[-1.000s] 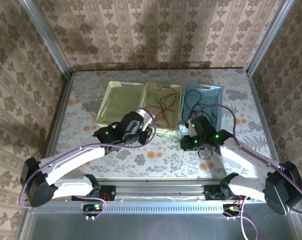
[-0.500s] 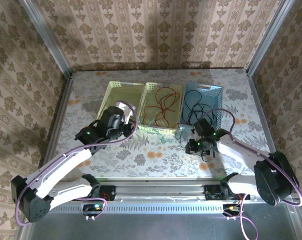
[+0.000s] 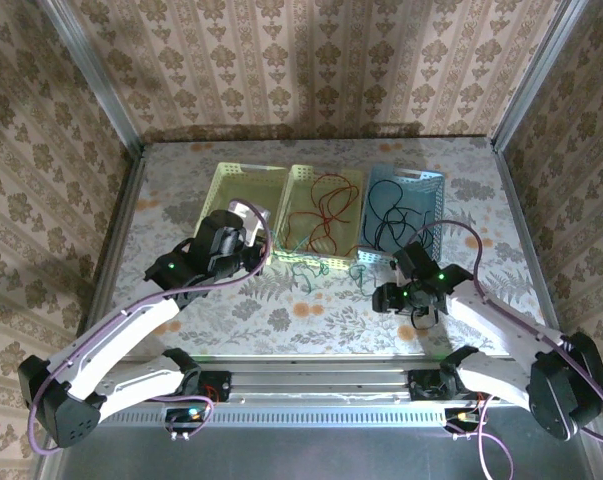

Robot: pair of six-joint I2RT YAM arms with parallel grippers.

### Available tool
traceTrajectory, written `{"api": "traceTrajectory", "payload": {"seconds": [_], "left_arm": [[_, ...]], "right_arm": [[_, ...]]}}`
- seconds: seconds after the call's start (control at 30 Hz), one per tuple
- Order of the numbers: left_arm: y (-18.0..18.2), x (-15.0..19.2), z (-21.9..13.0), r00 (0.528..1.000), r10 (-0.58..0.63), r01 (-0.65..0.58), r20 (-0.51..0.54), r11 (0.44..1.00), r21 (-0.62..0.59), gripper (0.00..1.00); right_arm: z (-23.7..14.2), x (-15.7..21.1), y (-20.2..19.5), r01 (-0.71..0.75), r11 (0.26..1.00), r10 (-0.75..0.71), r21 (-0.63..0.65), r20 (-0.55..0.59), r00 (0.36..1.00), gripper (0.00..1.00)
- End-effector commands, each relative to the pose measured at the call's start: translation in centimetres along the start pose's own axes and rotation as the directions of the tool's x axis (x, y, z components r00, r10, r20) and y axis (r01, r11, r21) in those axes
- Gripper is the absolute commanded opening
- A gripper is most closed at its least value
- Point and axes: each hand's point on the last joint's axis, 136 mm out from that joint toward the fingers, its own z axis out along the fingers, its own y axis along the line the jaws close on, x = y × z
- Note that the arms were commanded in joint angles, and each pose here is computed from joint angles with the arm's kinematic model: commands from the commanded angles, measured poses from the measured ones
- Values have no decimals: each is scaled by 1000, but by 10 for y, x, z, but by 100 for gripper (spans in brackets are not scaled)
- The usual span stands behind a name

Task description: Untangle the cables

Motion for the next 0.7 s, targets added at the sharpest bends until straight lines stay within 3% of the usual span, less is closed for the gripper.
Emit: {"api": "traceTrajectory", "payload": {"seconds": [0.0, 0.23, 0.33, 0.5, 0.67], "left_arm": [[-14, -14, -5, 1000, -1, -1, 26, 997, 71, 0], [-33, -17, -5, 999, 31, -34, 20, 992, 120, 0], [-40, -21, -4, 999, 40, -43, 22, 990, 132, 0], [-52, -36, -14, 997, 42, -52, 60, 983, 176, 0], [-56, -45, -29, 995, 62, -76, 83, 979, 189, 0]], "right_arm": [[-16, -14, 31, 91, 989, -83, -116, 74, 994, 63], [-43, -26, 103, 349, 888, -299, -298, 200, 933, 63], [-43, -35, 122, 389, 857, -334, -339, 210, 919, 63], [-37, -55, 130, 387, 858, -315, -337, 248, 916, 62], [-51, -70, 117, 291, 859, -180, -422, 282, 942, 62]]}}
